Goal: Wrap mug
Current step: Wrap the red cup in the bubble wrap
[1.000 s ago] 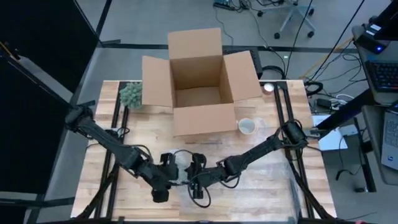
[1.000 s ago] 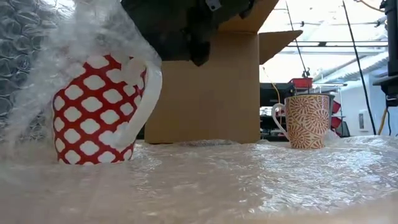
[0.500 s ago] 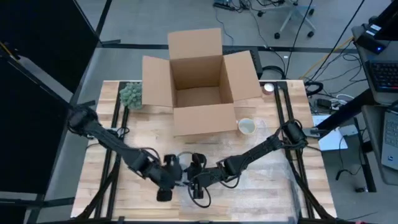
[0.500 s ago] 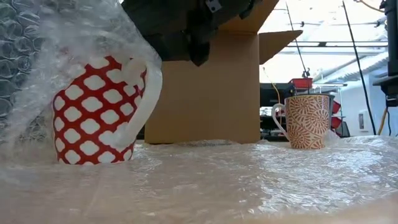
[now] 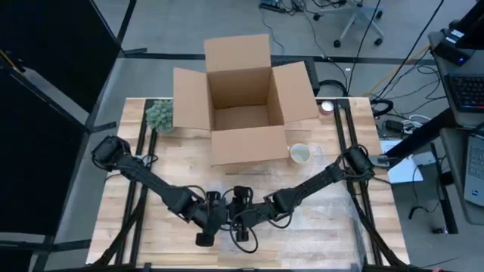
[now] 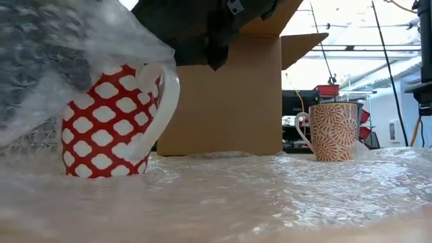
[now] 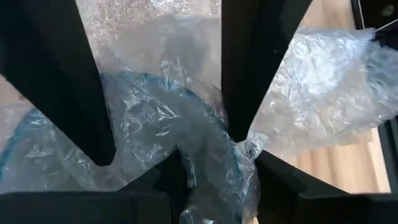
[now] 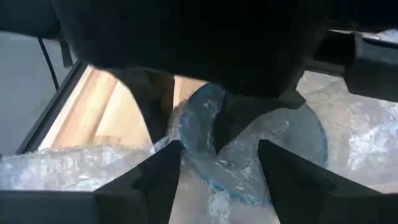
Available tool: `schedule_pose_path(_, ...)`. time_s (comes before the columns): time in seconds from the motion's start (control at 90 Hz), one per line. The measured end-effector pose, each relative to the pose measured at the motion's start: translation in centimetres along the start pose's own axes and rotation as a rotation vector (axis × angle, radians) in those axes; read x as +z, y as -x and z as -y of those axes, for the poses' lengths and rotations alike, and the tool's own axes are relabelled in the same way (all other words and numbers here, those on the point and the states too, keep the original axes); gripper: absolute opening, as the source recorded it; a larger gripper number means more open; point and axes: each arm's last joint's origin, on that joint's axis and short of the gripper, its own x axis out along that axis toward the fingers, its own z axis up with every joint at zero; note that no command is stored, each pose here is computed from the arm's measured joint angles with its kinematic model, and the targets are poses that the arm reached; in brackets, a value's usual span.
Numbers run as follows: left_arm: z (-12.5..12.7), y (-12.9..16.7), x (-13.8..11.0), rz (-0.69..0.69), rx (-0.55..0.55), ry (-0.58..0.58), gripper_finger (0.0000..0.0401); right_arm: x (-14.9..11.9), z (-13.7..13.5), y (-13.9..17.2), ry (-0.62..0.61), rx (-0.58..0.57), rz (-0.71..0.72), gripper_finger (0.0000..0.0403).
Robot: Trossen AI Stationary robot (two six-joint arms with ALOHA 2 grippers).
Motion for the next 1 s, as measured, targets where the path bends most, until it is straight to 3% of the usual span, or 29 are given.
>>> schedule_pose_path(0.211, 0.0, -0.1, 0.0, 0.000, 0.000, -0.007, 0.0122, 2.0, 0.0, 2.1, -0.021, 0.014, 0.062, 0.0199)
schedule_pose_path(0.578, 0.0, 0.4, 0.1, 0.022, -0.008, 0.007, 0.0122, -0.5, 0.2, -1.2, -0.053, 0.037, -0.005, 0.0199)
schedule_pose_path(0.722, 0.1, 2.0, 0.7, 0.044, -0.019, 0.015, 0.0122, -0.5, 0.2, -1.1, -0.042, 0.043, -0.006, 0.0199)
schedule_pose_path(1.0, -0.5, 8.3, 1.2, 0.182, -0.006, 0.025, 0.0122, -0.5, 0.2, -1.1, -0.032, 0.055, -0.004, 0.0199)
